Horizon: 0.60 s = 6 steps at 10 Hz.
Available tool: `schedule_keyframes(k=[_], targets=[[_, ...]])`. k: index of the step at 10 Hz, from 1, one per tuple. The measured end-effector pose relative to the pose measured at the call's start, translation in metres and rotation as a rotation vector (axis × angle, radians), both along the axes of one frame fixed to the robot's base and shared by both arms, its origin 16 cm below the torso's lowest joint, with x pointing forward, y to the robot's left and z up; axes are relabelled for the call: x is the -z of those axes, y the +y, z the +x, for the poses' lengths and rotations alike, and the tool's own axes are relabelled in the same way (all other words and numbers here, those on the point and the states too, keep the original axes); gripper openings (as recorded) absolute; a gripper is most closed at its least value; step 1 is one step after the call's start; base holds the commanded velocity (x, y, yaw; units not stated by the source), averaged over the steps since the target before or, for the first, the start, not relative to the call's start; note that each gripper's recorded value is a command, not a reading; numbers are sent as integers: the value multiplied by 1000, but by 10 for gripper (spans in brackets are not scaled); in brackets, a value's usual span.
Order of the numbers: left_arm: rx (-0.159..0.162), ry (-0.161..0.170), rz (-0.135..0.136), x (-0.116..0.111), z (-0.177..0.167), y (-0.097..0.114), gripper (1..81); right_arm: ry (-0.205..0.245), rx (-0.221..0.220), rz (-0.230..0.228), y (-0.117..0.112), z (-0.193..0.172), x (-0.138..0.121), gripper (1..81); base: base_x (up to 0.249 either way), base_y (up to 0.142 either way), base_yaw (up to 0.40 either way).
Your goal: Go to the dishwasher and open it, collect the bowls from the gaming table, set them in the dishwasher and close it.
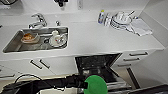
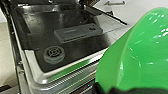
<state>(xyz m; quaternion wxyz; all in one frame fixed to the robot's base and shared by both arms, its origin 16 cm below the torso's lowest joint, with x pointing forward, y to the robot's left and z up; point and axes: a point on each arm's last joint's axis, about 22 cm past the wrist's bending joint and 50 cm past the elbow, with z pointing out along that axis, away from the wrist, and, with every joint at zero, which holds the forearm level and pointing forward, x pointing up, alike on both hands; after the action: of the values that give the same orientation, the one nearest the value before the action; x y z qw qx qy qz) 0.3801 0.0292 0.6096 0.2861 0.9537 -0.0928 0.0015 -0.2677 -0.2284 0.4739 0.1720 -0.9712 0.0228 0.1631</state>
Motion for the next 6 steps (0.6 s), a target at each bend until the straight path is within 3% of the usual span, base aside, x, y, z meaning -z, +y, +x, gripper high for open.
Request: schedule_keyframes(k=[2,5,6], targets=[[26,-56,-48,-29,30,-43,10,0,5,7,7,0,0,10,0,0,0],[40,-84,-71,-42,46,-84,10,1,5,7,8,0,0,10,0,0,0],[41,-84,-84,-44,46,-98,811,0,7,9,10,1,0,10,0,0,0]])
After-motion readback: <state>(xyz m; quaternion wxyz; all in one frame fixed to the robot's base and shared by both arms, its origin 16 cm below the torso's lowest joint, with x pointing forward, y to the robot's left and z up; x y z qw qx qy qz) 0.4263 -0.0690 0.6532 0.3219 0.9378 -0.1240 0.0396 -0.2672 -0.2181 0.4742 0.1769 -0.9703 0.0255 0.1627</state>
